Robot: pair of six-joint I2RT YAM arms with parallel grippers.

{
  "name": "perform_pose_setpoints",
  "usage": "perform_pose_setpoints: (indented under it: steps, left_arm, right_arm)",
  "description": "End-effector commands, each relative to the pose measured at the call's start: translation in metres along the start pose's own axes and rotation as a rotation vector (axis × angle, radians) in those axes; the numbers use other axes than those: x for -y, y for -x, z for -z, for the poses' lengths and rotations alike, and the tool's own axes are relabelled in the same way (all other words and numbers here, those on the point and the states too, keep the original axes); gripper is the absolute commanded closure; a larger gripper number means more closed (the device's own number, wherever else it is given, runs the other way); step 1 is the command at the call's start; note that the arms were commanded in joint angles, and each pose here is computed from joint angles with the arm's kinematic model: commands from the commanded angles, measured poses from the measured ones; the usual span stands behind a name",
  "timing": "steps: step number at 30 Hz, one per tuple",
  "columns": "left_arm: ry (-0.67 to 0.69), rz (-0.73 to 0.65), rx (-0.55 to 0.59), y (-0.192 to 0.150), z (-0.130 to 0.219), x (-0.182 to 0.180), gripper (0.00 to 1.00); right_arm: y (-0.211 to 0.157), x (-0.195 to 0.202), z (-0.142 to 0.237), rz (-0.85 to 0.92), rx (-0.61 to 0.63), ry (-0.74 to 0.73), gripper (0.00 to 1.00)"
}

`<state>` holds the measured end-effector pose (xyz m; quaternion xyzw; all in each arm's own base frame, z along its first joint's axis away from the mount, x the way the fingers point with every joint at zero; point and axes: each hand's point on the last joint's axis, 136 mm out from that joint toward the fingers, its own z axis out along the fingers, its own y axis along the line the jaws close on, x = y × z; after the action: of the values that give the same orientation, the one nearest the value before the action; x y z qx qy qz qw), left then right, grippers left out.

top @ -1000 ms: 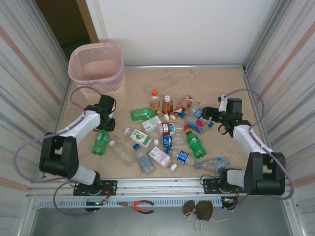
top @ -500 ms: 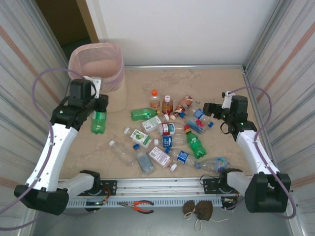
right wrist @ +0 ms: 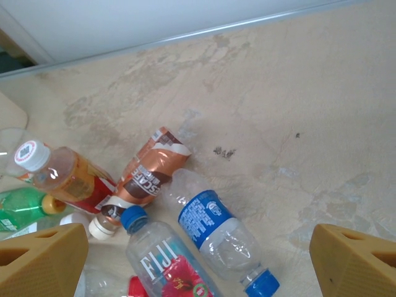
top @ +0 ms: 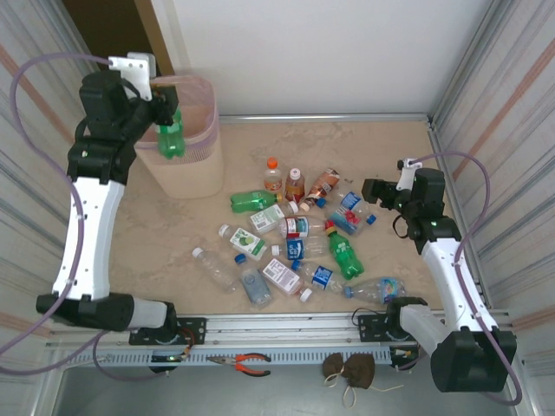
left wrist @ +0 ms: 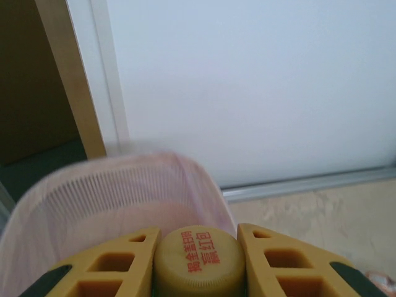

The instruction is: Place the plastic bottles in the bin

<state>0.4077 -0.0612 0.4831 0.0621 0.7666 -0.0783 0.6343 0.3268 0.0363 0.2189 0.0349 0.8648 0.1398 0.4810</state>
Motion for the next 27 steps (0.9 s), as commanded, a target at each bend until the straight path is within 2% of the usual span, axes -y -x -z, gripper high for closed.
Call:
perform_pose_setpoints:
  steps: [1,6,11,18,27]
  left_arm:
    - [-0.036,0.023,0.141,0.040,-0.016,-0.004,0.91]
    - [-0.001,0.063,0.171,0.045,-0.062,-0.027,0.92]
    - [0.019,0.104,0.097,0.018,-0.116,-0.048,0.94]
    - [0.004,0.162,-0.082,-0.057,-0.176,-0.055,0.96]
    - [-0.006,0.200,-0.336,-0.164,-0.204,-0.051,0.97]
  right_arm:
    - [0.014,-0.004,0.012,0.011,0.026,-0.014,0.09]
    - [0.016,-0.002,0.016,0.018,0.033,-0.032,0.09]
    - [0.012,0.002,0.017,0.013,0.030,-0.048,0.09]
    - [0.005,0.005,0.015,0.005,0.015,-0.059,0.09]
    - [-0.005,0.008,0.008,-0.003,-0.007,-0.062,0.08]
